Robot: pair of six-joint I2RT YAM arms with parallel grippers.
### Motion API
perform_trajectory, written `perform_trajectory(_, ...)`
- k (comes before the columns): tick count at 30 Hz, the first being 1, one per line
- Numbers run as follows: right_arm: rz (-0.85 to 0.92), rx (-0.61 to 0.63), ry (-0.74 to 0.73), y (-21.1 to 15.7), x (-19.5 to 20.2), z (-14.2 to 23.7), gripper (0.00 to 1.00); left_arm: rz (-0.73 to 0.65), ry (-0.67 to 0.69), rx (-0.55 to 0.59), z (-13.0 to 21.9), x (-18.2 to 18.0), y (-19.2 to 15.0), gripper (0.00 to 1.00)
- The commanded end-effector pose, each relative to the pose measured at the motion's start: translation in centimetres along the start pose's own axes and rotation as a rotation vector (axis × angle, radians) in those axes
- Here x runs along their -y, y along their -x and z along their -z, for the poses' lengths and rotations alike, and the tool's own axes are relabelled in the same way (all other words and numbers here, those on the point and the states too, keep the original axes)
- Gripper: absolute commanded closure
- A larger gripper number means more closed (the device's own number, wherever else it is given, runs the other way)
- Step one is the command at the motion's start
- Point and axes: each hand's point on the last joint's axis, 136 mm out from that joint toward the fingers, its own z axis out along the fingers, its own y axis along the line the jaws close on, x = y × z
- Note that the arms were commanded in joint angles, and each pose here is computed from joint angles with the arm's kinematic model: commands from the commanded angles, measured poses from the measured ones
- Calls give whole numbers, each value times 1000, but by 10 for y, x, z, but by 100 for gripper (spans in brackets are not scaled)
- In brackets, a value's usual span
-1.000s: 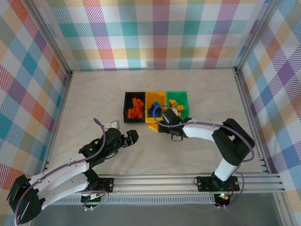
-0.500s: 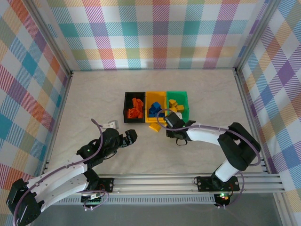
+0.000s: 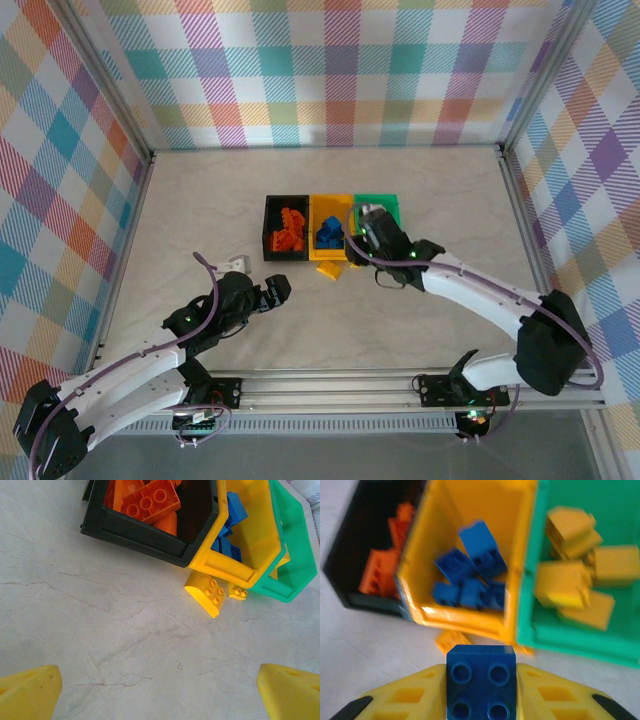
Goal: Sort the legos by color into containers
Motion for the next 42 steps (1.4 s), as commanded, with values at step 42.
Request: perform_trajectory(42, -35, -235, -82, -53, 51, -71, 70, -80, 240, -221, -133, -7, -5, 39)
